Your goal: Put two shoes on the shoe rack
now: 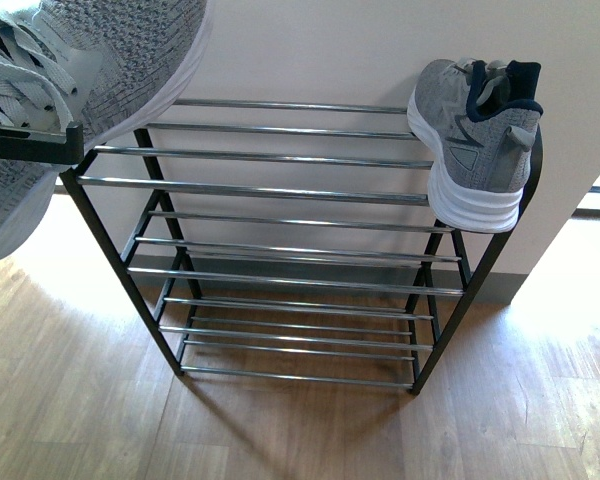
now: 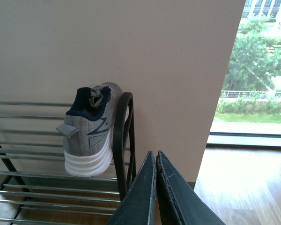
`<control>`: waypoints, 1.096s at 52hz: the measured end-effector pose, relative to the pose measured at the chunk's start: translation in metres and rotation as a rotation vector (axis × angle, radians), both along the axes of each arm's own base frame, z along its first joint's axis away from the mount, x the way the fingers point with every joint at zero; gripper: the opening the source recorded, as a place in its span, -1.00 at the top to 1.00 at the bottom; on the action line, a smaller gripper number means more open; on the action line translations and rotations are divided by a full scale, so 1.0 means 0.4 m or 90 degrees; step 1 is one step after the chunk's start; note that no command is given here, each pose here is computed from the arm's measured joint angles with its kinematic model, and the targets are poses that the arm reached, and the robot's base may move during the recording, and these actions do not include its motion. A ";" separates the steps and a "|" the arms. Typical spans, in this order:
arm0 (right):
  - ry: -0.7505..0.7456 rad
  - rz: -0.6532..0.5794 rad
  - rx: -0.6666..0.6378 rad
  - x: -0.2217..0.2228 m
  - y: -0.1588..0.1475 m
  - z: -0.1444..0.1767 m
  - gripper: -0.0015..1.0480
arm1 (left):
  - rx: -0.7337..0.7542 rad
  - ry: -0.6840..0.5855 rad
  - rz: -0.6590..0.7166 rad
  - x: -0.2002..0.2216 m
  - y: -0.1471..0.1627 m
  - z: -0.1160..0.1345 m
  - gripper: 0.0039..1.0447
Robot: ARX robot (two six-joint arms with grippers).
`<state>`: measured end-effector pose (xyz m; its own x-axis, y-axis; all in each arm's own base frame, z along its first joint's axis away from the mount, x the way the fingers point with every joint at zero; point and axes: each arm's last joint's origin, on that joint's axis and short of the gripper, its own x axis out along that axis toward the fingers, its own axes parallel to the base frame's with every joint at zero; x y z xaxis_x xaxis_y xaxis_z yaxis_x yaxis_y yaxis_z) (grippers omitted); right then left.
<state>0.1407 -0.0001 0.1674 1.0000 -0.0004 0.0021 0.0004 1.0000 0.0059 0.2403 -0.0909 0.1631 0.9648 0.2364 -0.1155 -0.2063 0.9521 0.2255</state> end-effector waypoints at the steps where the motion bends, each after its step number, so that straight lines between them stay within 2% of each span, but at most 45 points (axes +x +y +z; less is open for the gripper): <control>1: 0.000 0.000 0.000 -0.002 0.000 0.001 0.97 | 0.000 0.000 0.000 0.000 0.000 0.000 0.97; 57: 0.000 0.000 0.000 -0.106 0.000 0.004 0.97 | 0.000 0.000 0.000 0.000 0.000 0.000 0.97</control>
<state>0.0982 -0.0001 0.1691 1.0000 -0.0004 0.0025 0.0004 1.0000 0.0059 0.2403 -0.0909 0.1631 0.9648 0.2364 -0.1155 -0.2063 0.9521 0.2255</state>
